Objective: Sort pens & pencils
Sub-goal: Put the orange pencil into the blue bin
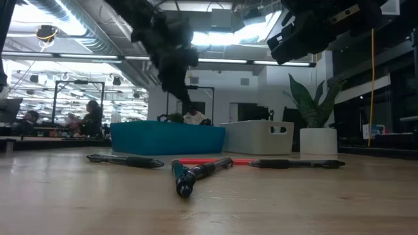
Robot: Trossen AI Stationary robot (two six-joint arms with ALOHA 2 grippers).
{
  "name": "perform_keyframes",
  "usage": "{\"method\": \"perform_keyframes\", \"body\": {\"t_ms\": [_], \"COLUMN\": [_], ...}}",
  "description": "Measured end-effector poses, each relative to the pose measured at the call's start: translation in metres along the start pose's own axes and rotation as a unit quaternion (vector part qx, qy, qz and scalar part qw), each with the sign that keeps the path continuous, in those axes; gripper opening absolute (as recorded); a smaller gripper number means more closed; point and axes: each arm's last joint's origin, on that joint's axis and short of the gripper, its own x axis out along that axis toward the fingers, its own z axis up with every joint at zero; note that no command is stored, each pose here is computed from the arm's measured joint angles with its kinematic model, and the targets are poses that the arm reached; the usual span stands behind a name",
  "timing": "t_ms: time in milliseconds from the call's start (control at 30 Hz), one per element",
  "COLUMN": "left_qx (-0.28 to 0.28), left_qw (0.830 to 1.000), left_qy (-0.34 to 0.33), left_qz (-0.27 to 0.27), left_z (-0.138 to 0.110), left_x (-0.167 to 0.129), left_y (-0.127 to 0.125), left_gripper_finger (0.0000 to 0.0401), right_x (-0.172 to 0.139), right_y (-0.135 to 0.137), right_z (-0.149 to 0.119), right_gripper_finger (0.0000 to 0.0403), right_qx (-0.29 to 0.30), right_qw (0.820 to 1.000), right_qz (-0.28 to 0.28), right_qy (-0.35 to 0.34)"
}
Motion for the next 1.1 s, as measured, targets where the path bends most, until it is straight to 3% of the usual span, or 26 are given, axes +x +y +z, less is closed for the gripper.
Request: {"method": "perform_keyframes", "body": {"t_ms": [167, 400, 600, 867, 1100], "left_qx": [0.056, 0.155, 0.189, 0.183, 0.178], "left_qw": [0.995, 0.969, 0.956, 0.940, 0.925], "left_qy": [-0.071, -0.182, -0.209, -0.276, -0.319], "left_qz": [-0.030, -0.060, -0.078, -0.084, -0.102], "left_z": [0.016, 0.024, 0.009, -0.028, -0.062], "left_x": [-0.015, -0.030, -0.017, 0.007, 0.000], "left_y": [-0.026, -0.069, -0.090, -0.097, -0.111], "left_gripper_finger": [0.0047, 0.0047, 0.0047, 0.0047, 0.0047], "right_x": [0.000, 0.000, 0.001, -0.015, -0.043], "right_y": [0.000, 0.001, 0.007, 0.027, 0.040], "right_z": [0.000, -0.001, 0.000, 0.012, -0.026], "right_gripper_finger": [0.0012, 0.0012, 0.0012, 0.0012, 0.0012], "right_qx": [0.000, 0.017, 0.017, -0.024, -0.019], "right_qw": [1.000, 1.000, 1.000, 0.998, 0.990], "right_qz": [0.000, 0.003, 0.015, 0.036, 0.003], "right_qy": [0.000, 0.007, 0.004, -0.053, -0.140]}}
